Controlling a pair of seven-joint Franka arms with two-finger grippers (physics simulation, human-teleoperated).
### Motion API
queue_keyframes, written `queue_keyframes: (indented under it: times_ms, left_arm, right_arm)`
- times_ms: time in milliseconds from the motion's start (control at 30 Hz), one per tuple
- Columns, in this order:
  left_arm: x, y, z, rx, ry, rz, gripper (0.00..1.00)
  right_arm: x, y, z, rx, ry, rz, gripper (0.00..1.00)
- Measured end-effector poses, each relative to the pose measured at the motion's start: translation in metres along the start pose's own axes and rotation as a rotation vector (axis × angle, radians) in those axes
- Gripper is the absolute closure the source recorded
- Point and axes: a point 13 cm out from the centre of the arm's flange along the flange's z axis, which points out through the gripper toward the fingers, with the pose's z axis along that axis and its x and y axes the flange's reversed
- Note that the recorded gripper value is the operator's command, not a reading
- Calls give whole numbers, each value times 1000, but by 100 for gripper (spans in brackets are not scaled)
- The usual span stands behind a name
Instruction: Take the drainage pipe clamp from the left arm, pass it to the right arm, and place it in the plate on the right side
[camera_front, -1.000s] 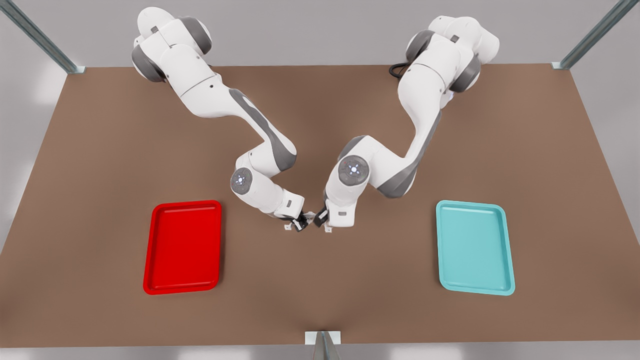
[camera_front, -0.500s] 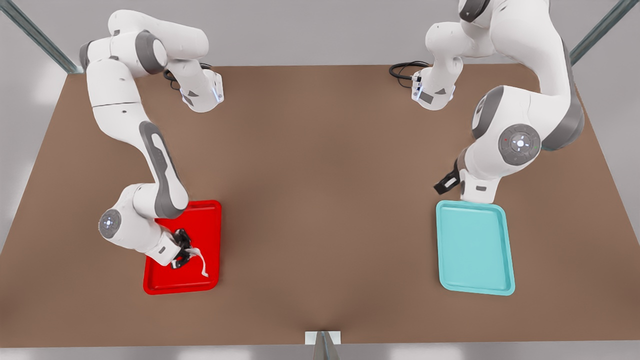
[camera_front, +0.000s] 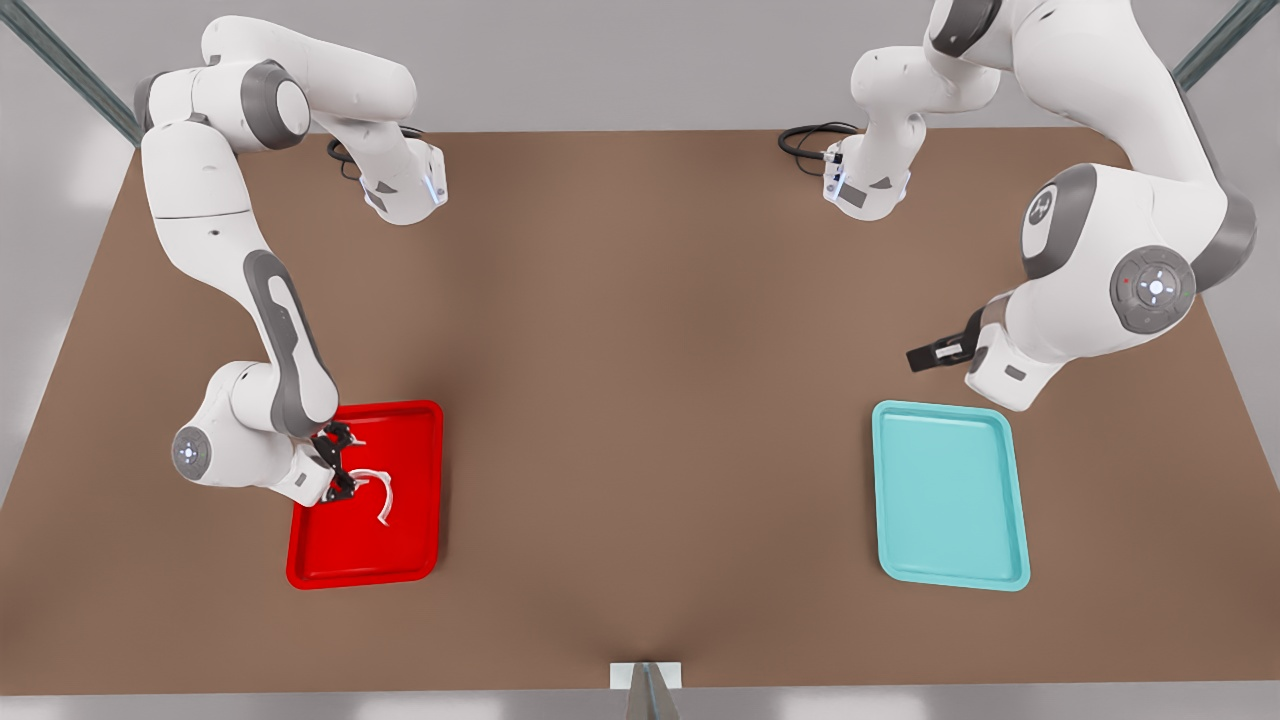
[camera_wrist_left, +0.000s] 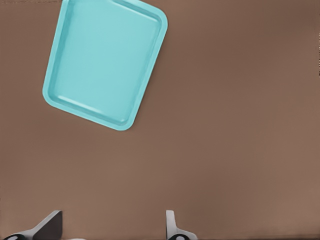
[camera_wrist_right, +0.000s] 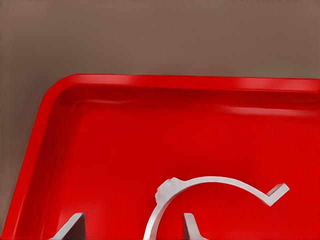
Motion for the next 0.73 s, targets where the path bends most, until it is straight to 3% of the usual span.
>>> queue_keyframes:
  times_ms: [67, 267, 433, 533, 733]
  left_arm:
    - [0, 1, 0, -1, 3, 34, 0]
    - [1, 2, 0, -2, 5, 118, 0]
    - [-10, -1, -8, 14, -23, 169, 0]
    - [-18, 3, -12, 27, -44, 182, 0]
    - [-23, 4, -14, 36, -60, 217, 0]
  right_arm:
    - [-8, -9, -21, 29, 8, -29, 0]
    - [-61, -17, -207, 230, 145, -95, 0]
    - [-98, 6, -258, 171, 261, 169, 0]
    - [-68, 30, -298, 165, 228, 480, 0]
    - [-111, 135, -356, 182, 267, 837, 0]
